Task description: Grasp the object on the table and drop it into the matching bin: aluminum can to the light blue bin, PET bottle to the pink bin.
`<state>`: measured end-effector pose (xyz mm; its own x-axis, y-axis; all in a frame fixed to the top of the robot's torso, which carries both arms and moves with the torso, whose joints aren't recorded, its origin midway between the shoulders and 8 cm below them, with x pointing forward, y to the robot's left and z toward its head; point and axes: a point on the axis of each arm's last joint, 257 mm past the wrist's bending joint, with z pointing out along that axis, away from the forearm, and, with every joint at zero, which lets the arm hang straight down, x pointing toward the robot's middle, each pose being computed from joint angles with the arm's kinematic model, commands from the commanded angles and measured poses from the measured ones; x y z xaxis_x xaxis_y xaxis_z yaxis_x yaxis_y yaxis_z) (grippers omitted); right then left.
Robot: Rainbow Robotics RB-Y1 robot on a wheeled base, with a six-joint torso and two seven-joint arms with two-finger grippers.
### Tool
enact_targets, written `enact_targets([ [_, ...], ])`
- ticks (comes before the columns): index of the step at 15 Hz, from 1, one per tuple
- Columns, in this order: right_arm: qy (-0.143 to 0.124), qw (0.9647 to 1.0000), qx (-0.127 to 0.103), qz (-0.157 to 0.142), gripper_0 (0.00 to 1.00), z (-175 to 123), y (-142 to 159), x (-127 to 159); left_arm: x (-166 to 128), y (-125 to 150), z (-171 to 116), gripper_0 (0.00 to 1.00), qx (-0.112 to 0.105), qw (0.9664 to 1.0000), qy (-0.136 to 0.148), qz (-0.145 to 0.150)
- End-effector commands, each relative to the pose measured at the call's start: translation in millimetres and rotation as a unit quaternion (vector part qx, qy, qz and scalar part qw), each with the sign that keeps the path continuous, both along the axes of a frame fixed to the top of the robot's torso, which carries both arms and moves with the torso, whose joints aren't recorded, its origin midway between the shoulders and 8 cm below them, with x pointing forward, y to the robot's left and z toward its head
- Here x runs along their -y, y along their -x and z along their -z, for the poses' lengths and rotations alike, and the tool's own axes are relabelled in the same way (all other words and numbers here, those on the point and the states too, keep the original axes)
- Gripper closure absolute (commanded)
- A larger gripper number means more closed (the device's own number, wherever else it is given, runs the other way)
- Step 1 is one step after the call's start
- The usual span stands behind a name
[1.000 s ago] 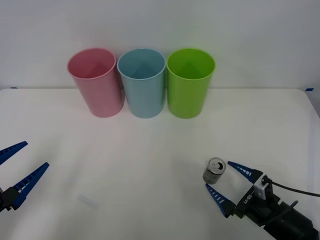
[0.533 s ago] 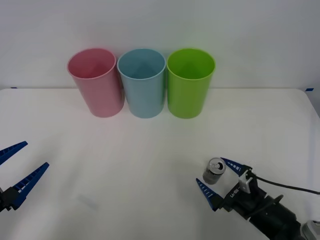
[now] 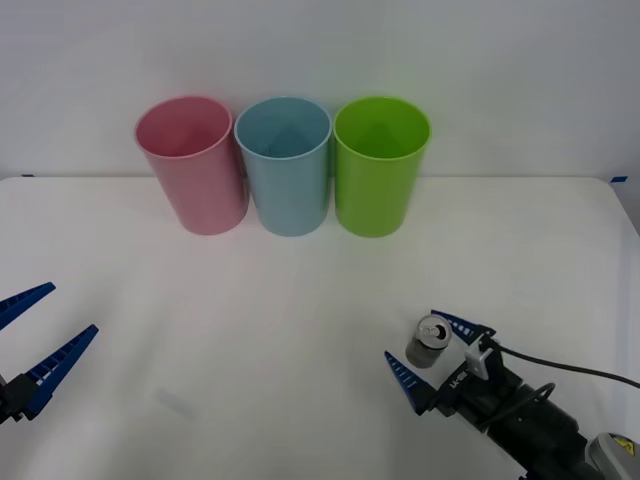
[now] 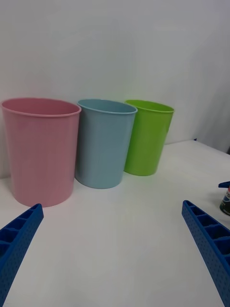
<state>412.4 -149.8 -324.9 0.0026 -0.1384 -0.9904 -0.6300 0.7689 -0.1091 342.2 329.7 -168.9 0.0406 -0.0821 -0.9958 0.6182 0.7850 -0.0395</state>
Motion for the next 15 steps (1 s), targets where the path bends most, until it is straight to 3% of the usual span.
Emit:
enact_targets([
  [1, 0.0, 1.0, 0.003, -0.001, 0.98, -2, -1, -1, 0, 0, 0, 0.0, 0.0, 1.0, 0.0, 0.0],
  [9, -0.006, 0.9999, 0.006, -0.005, 1.0, -7, -3, -3, 0, 0, 0, 0.0, 0.0, 1.0, 0.0, 0.0],
  [15, -0.021, 0.9985, 0.045, -0.024, 1.0, -52, -1, -3, 0, 0, 0, 0.0, 0.0, 1.0, 0.0, 0.0],
])
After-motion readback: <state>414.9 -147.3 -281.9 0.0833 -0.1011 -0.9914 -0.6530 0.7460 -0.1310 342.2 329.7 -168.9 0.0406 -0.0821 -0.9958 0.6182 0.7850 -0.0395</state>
